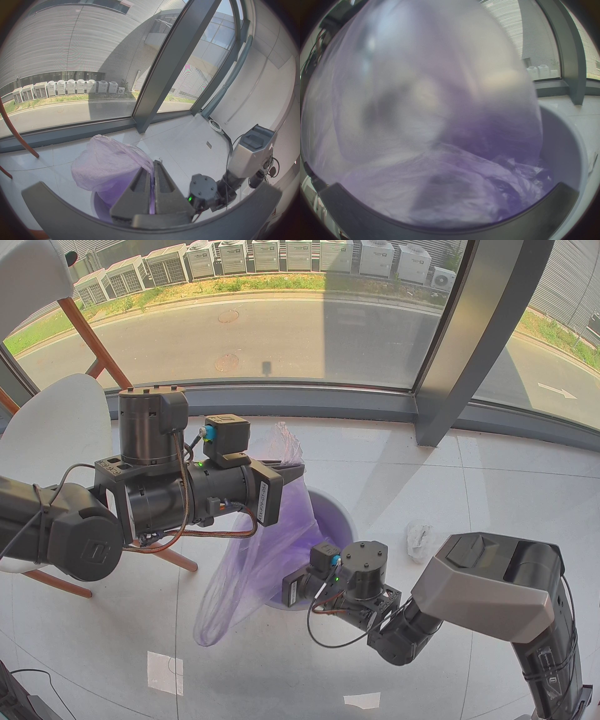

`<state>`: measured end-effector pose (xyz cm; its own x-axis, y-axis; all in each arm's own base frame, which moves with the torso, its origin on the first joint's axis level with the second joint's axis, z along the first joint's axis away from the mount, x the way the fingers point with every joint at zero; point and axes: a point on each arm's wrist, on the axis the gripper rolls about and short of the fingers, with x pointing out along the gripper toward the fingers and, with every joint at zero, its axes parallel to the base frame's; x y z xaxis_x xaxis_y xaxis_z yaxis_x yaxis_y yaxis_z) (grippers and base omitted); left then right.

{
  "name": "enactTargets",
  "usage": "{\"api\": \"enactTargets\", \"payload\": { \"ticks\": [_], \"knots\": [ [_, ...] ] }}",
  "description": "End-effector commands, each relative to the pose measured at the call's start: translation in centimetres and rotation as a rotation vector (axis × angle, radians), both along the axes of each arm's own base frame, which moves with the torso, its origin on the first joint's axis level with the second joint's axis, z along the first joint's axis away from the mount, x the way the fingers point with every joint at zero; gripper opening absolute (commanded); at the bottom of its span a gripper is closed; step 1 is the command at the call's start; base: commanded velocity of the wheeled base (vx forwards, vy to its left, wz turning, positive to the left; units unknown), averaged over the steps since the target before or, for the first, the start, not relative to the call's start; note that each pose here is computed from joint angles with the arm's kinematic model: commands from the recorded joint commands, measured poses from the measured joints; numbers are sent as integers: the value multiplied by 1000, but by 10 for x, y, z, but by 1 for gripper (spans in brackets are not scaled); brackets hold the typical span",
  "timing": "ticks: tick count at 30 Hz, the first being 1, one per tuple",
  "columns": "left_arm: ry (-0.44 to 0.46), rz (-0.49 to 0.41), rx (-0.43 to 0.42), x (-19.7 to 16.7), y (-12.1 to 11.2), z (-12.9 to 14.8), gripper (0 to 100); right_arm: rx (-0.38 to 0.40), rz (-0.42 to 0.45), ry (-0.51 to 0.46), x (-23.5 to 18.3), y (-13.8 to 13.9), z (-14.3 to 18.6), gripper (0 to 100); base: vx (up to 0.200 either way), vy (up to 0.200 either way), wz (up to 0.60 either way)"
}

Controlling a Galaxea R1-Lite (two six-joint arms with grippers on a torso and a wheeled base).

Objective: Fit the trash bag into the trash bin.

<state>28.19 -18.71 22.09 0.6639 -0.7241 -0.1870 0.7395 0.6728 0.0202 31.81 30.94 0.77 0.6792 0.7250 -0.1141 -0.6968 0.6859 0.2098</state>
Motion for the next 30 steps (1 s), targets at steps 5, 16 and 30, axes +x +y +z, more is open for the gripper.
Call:
{"api": "enactTargets", "payload": {
  "ticks": [5,16,30],
  "knots": [
    [21,-6,39,-3,2,-12,0,-77,164,89,-82,14,4,0,0,0,0],
    [21,-39,94,-10,-1,-23,0,-115,191,291,-143,-56,25,0,0,0,0],
    [113,-290,312,-89,-15,-82,0,60,-130,193,-65,-167,65,0,0,0,0]
  ]
}}
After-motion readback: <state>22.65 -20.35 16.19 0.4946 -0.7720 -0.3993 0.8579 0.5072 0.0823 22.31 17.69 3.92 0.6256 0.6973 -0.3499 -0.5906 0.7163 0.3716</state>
